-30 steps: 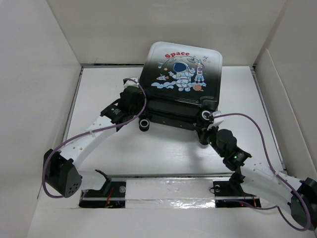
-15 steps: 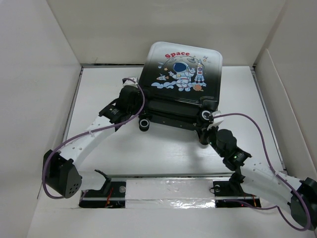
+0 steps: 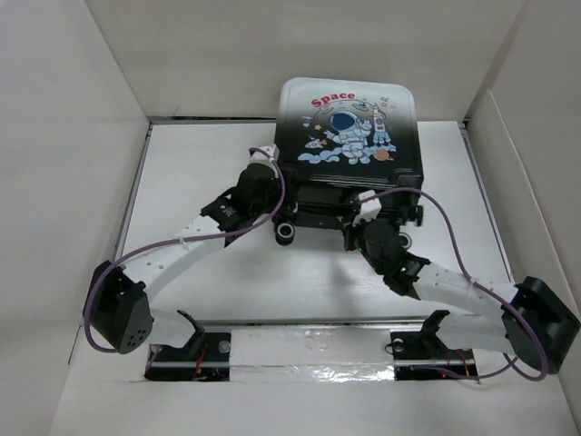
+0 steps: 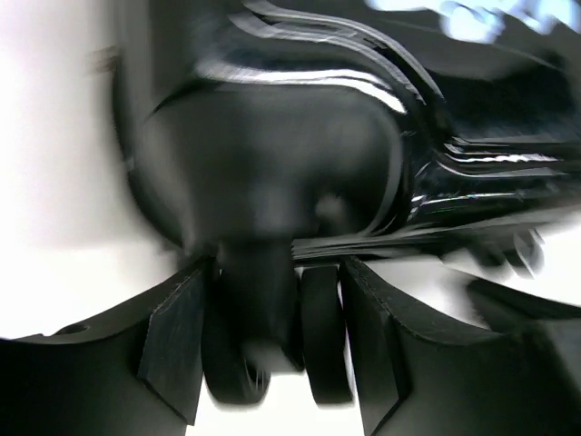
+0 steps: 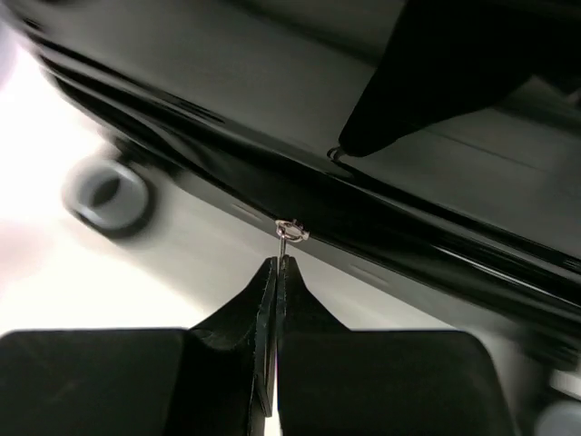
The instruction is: Pack the luggage
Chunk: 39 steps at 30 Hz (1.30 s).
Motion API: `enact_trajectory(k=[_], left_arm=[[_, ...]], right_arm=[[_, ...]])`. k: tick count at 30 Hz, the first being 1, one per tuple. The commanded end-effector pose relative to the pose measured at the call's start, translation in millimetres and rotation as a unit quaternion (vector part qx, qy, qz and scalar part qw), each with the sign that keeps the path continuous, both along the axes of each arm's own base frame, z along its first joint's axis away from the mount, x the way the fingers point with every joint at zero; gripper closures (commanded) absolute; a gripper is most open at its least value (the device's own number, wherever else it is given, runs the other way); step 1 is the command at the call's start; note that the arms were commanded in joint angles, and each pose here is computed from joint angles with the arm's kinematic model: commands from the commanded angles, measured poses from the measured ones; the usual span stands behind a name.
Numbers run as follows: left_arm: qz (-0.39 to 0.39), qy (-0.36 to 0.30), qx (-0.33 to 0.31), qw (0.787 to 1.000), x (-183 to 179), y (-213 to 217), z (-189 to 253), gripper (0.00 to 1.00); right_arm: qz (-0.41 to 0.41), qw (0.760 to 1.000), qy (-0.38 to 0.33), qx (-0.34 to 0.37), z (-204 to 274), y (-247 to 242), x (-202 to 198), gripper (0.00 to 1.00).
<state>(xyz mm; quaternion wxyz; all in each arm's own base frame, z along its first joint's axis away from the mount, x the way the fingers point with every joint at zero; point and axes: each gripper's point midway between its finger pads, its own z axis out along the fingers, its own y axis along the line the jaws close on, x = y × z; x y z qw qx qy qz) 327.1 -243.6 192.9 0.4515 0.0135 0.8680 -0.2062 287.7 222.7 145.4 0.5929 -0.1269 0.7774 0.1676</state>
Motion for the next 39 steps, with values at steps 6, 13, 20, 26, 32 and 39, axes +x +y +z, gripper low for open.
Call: enact_trajectory(k=[6,13,20,26,32,39], left_arm=[[-0.279,-0.008,-0.309,0.909,-101,-132,105,1.00],[-0.280,-0.038,-0.439,0.853,-130,-109,147,1.00],[-0.274,-0.050,-0.533,0.799,-151,-84,157,1.00],[-0.261,-0.051,-0.558,0.786,-157,-74,152,1.00],[-0.242,-0.061,-0.543,0.802,-151,-65,150,1.00],[-0.219,-0.092,-0.521,0.820,-142,-53,151,1.00]], right_arm=[[0.220,0.965,-0.048,0.131,78,129,-46,1.00],[0.312,0.920,-0.031,0.234,85,183,-78,1.00],[0.331,0.859,-0.016,0.391,100,202,-91,1.00],[0.350,0.812,0.025,0.466,95,218,-93,1.00],[0.325,0.820,0.021,0.471,91,197,-91,0.73],[0.226,0.920,0.066,0.314,35,154,-92,0.21]])
